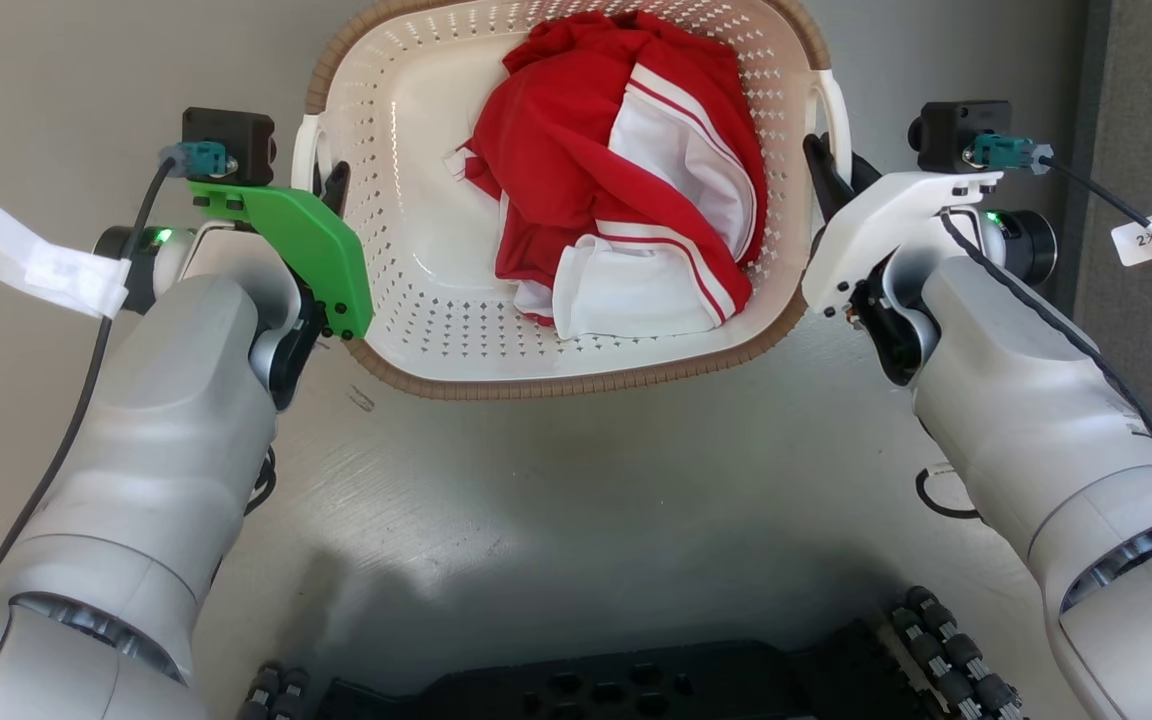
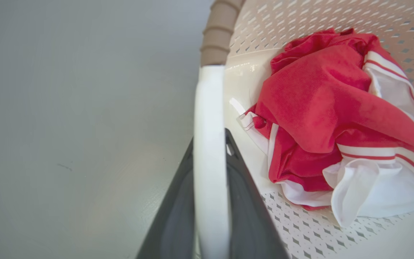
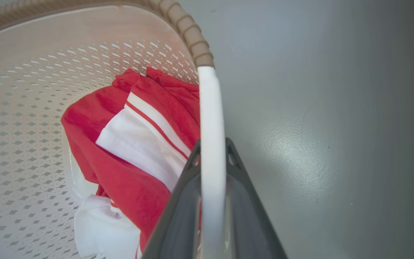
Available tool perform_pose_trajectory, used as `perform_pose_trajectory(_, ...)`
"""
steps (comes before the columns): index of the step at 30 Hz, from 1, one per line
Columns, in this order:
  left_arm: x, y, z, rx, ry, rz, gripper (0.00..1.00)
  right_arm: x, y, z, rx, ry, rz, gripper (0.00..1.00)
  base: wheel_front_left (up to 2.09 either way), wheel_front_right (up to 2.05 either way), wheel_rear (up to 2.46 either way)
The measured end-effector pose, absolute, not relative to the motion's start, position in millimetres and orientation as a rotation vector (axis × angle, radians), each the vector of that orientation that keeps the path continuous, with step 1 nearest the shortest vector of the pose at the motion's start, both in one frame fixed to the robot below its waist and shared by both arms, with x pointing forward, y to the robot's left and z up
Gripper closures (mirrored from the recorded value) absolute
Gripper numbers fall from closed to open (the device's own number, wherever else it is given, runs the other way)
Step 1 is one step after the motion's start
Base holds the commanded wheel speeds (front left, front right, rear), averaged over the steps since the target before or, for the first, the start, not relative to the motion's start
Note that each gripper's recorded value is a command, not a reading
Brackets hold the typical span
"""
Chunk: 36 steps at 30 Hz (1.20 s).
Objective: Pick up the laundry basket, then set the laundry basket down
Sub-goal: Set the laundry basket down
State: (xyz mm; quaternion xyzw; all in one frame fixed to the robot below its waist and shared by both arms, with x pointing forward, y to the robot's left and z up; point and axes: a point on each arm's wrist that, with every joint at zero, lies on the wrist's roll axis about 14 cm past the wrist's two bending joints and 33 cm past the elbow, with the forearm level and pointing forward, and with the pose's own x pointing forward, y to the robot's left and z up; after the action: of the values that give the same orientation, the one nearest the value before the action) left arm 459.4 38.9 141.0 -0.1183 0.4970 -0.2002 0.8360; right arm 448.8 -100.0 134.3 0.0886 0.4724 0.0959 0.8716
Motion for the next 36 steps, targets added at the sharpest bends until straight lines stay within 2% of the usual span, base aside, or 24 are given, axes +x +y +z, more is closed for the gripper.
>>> perform_pose_trajectory(5, 457.7, 38.7, 141.2, -0.241, 1.061, -0.432, 1.0, 446.7, -98.6, 134.6, 0.183, 0.994, 0.217, 1.0, 0.0, 0.0, 0.0)
perform_pose_trajectory(6, 456.8, 38.9, 141.0, -0.237, 1.066, -0.436, 0.91, 446.4, -97.3, 135.0, 0.187, 0.993, 0.225, 1.0, 0.0, 0.0, 0.0)
perform_pose_trajectory(7, 456.6, 39.7, 140.9, -0.233, 1.067, -0.437, 0.27, 445.7, -96.4, 135.1, 0.191, 0.995, 0.231, 0.42, 0.0, 0.0, 0.0)
perform_pose_trajectory(8, 456.3, 40.2, 141.0, -0.226, 1.066, -0.442, 0.0, 445.7, -95.7, 135.5, 0.19, 0.994, 0.24, 0.0, 0.0, 0.0, 0.0)
perform_pose_trajectory(17, 461.9, 47.9, 144.7, -0.244, 1.054, -0.42, 0.0, 450.7, -104.7, 137.8, 0.203, 0.982, 0.219, 0.0, 0.0, 0.0, 0.0)
perform_pose_trajectory(32, 466.1, 64.5, 179.7, -0.253, 0.893, -0.372, 0.0, 453.7, -100.3, 172.2, 0.23, 0.912, 0.229, 0.0, 0.0, 0.0, 0.0)
perform_pose_trajectory(36, 462.1, 68.9, 196.7, -0.237, 0.862, -0.374, 0.0, 480.0, -102.5, 207.5, 0.249, 0.793, 0.233, 0.0, 0.0, 0.0, 0.0)
